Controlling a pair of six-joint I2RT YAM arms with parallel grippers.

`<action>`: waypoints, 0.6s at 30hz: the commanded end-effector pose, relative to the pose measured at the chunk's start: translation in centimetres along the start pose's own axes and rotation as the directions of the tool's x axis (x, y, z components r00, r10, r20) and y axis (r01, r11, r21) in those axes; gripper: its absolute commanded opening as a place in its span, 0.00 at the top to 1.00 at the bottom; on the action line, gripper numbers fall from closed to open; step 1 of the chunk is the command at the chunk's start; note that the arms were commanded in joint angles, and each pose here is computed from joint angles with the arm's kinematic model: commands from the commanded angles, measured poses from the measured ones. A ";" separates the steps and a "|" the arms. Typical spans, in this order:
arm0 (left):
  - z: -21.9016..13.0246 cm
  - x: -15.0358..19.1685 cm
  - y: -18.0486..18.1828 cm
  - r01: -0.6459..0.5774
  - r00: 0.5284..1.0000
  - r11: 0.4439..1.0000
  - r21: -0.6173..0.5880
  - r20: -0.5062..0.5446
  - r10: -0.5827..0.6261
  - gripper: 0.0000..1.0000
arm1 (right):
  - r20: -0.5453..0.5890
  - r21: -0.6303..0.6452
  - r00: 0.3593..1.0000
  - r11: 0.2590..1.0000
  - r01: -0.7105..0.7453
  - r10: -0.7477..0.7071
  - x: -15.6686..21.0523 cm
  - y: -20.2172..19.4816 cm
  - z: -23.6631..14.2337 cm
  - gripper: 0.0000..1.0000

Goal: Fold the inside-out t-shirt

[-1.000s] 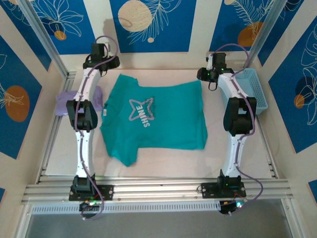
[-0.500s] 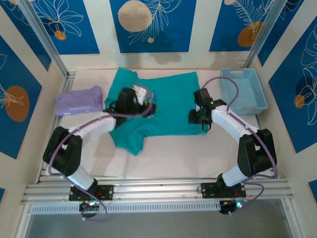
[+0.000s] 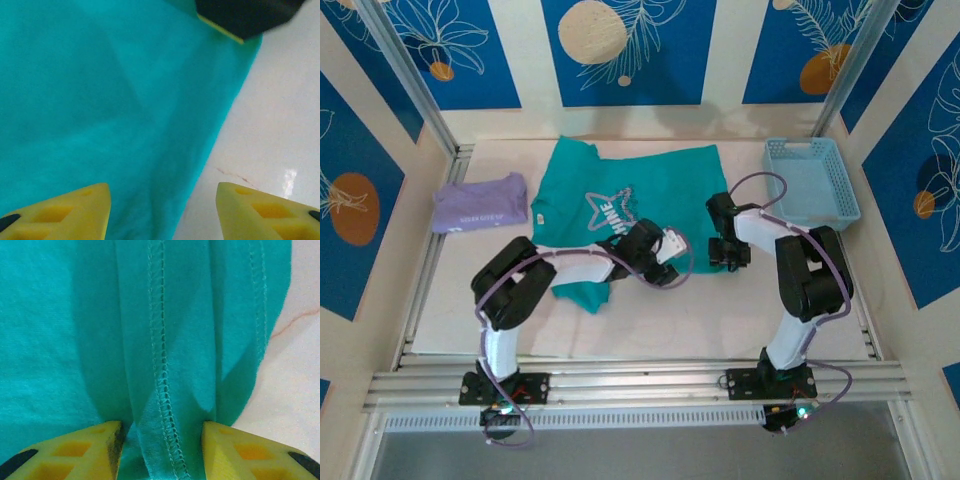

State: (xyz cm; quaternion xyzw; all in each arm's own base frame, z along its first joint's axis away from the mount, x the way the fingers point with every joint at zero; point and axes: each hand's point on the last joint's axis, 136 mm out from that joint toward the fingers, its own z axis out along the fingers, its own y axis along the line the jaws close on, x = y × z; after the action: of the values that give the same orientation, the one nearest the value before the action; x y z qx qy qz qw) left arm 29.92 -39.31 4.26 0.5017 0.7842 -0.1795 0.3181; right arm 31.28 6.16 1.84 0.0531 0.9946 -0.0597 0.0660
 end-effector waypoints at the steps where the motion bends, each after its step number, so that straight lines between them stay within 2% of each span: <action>1: 1.0 2.3 -0.4 -0.074 0.991 0.997 0.005 -0.112 0.074 0.46 | -0.004 0.033 1.000 0.999 0.013 -0.012 -0.6 -0.4 0.3 0.54; 4: 1.6 3.3 0.2 -0.086 0.985 0.996 -0.020 -0.154 0.082 0.52 | -0.007 0.056 1.000 0.998 0.021 -0.020 -0.8 -0.8 0.8 0.63; 7: 2.1 4.0 0.8 -0.093 0.979 0.995 -0.044 -0.183 0.084 0.64 | 0.011 0.039 1.000 0.999 0.026 -0.027 -0.9 -0.7 0.4 0.79; 9: 2.2 4.3 1.1 -0.078 0.980 0.996 -0.041 -0.185 0.069 0.74 | 0.040 0.005 0.999 0.999 0.035 -0.035 -1.0 -0.3 -0.6 0.84; 13: 1.8 4.4 1.3 -0.040 0.984 0.999 -0.027 -0.175 0.035 0.99 | 0.135 -0.105 0.989 0.992 0.071 -0.056 -1.4 0.8 -3.7 0.90; 18: -1.1 4.6 1.4 0.070 0.986 0.998 -0.009 -0.149 -0.070 1.00 | 0.203 -0.310 0.975 0.939 0.149 -0.088 -0.6 3.4 -7.6 0.95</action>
State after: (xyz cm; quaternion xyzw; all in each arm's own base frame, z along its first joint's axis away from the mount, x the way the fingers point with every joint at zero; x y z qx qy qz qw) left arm 30.10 -38.19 2.62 0.5162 0.7901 -0.1557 0.2914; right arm 32.13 7.96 7.60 0.0083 0.9875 0.0187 0.1565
